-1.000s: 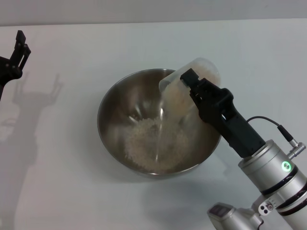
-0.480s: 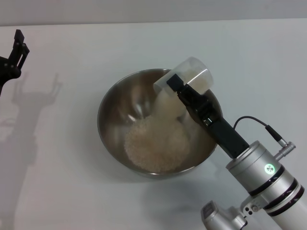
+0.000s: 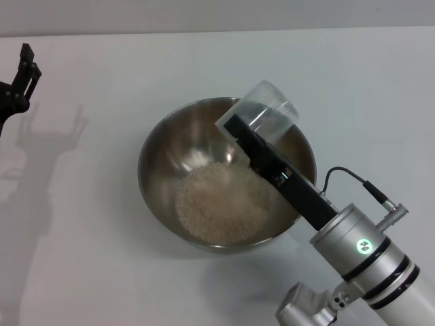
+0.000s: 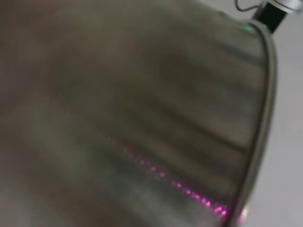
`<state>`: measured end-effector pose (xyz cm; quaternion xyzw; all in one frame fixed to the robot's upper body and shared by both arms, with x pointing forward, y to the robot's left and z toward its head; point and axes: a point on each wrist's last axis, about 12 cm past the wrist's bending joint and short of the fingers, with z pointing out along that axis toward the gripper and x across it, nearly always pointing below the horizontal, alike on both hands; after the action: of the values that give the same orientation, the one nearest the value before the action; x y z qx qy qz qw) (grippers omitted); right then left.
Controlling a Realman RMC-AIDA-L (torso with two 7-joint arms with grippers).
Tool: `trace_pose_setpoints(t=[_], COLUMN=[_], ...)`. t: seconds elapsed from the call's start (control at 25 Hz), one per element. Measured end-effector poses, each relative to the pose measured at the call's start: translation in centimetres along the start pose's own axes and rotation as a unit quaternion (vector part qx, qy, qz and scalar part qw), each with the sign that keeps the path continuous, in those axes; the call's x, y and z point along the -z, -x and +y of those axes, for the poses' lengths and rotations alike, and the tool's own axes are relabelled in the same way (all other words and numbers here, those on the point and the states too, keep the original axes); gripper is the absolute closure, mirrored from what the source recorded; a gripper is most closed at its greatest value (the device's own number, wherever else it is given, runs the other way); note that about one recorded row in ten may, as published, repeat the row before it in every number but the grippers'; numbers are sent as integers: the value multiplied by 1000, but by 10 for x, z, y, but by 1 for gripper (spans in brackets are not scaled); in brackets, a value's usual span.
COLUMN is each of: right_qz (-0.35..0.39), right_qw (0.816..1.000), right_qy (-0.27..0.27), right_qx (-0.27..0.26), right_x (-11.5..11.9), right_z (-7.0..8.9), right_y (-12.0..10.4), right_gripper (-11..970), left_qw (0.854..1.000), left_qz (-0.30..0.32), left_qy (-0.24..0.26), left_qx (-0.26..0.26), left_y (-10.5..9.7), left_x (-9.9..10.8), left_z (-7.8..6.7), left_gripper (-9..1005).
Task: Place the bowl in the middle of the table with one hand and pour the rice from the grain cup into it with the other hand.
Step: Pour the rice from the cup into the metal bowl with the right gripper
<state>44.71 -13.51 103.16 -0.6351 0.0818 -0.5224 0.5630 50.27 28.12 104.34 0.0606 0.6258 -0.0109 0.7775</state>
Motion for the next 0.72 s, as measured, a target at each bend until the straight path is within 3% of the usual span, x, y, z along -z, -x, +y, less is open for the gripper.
trace_pose_setpoints(t=[0.72], right_qz=[-20], right_qw=[995], right_qy=[11], right_qx=[92], right_x=[-2], right_z=[-1], right_y=[8], right_gripper=[942], left_qw=[1000], left_qz=[0], left_qy=[0], left_qx=[1], left_y=[0], left_x=[0], left_z=[-1], left_gripper=[150])
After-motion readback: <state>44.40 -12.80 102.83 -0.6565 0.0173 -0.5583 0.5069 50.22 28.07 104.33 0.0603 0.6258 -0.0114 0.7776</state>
